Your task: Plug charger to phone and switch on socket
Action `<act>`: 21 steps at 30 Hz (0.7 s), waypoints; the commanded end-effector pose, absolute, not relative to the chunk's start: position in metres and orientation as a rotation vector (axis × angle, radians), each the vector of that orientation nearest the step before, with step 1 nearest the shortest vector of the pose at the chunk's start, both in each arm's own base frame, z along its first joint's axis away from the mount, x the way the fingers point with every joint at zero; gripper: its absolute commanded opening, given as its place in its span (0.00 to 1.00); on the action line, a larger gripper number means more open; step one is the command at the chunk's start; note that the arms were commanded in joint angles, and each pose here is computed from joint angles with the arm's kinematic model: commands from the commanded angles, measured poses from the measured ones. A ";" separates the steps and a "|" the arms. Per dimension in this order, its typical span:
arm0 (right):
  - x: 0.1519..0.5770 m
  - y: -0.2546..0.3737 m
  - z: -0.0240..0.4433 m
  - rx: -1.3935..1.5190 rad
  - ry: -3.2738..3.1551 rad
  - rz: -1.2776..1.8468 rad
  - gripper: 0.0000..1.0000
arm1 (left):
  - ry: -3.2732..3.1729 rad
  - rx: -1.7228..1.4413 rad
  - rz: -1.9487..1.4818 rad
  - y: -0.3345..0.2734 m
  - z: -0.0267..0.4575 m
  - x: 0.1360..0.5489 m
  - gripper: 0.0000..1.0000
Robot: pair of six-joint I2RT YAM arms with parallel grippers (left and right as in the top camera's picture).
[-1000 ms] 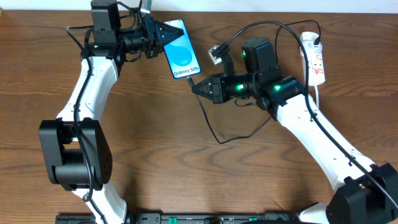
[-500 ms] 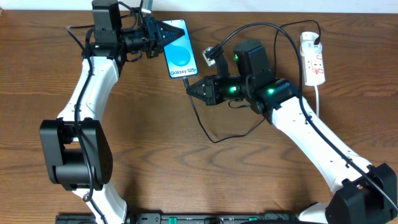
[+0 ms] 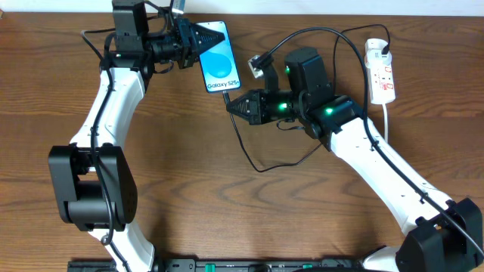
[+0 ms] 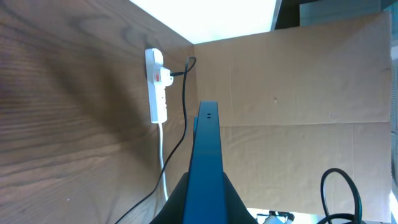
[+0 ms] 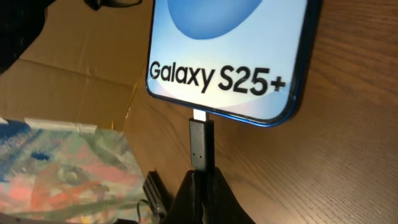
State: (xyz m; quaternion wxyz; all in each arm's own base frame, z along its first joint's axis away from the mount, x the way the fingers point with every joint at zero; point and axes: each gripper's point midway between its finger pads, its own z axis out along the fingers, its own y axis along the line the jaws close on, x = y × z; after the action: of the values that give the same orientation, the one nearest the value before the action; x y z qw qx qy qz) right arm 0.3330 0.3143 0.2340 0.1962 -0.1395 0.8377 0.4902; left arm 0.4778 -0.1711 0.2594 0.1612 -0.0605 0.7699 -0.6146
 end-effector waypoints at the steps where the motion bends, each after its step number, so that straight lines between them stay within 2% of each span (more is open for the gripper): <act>1: 0.360 0.301 0.249 -0.259 2.291 1.279 0.01 | 2.194 -0.045 -1.852 -0.188 0.274 0.462 0.07; 21: 0.377 0.297 0.262 -0.083 2.248 1.316 0.01 | 2.230 -0.061 -1.835 -0.192 0.265 0.458 0.07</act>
State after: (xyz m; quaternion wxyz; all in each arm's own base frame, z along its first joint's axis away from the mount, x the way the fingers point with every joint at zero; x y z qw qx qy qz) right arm 0.3399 0.3180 0.2429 0.1779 -0.0760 0.8328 0.5187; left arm 0.4830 -0.1674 0.2539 0.1679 -0.0800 0.7805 -0.5969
